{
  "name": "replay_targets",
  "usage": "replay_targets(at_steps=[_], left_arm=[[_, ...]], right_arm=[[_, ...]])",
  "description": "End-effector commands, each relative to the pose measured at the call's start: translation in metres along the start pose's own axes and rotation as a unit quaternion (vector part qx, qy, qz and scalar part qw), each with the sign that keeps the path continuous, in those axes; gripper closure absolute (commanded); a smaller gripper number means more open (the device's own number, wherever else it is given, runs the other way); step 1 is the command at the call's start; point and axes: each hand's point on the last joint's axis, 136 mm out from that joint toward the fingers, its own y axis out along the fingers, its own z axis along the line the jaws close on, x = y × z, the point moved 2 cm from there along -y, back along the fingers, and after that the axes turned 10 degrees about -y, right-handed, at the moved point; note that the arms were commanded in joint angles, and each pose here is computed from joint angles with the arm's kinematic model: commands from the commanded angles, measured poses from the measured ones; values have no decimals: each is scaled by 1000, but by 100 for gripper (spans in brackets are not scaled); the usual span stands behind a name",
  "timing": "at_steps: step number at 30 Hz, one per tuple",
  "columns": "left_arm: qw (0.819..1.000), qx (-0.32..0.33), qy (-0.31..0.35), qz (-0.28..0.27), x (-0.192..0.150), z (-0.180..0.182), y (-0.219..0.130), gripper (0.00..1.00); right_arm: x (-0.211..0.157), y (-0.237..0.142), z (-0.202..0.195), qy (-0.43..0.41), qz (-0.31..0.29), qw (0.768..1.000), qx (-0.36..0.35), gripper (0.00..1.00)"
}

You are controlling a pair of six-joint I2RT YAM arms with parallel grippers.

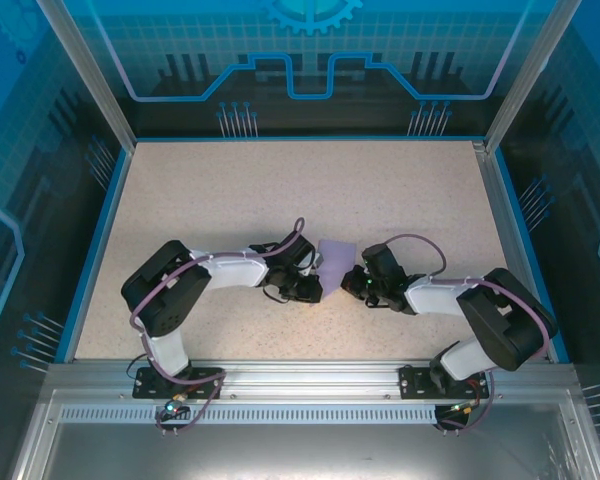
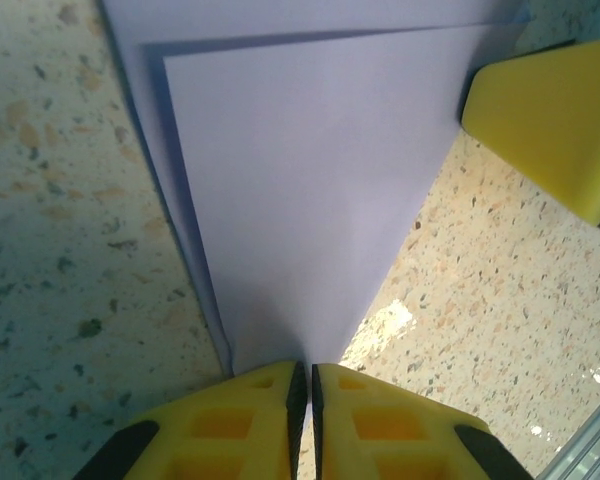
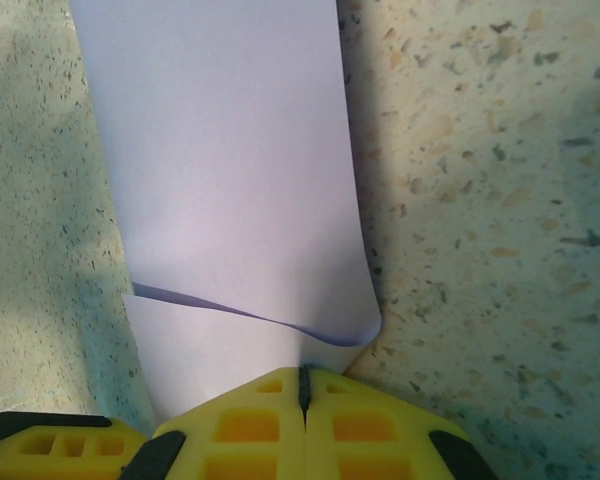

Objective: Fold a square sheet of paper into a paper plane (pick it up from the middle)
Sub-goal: Third fold the triangle at the center of the table.

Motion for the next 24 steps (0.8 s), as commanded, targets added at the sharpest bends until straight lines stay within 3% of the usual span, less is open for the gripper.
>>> replay_targets(at_steps=[1,18,24], left_arm=[[992,90,-24,79,-50,45,1,85],[986,135,-18,100,-78,65,-13,85],[991,105,-12,77,-67,44,-24,85]], right_arm=[[-3,-1,-53,14,5,994,-110,100],[-7,7,-55,11,22,994,-104,100],[-9,10,-48,7,30,996,-82,100]])
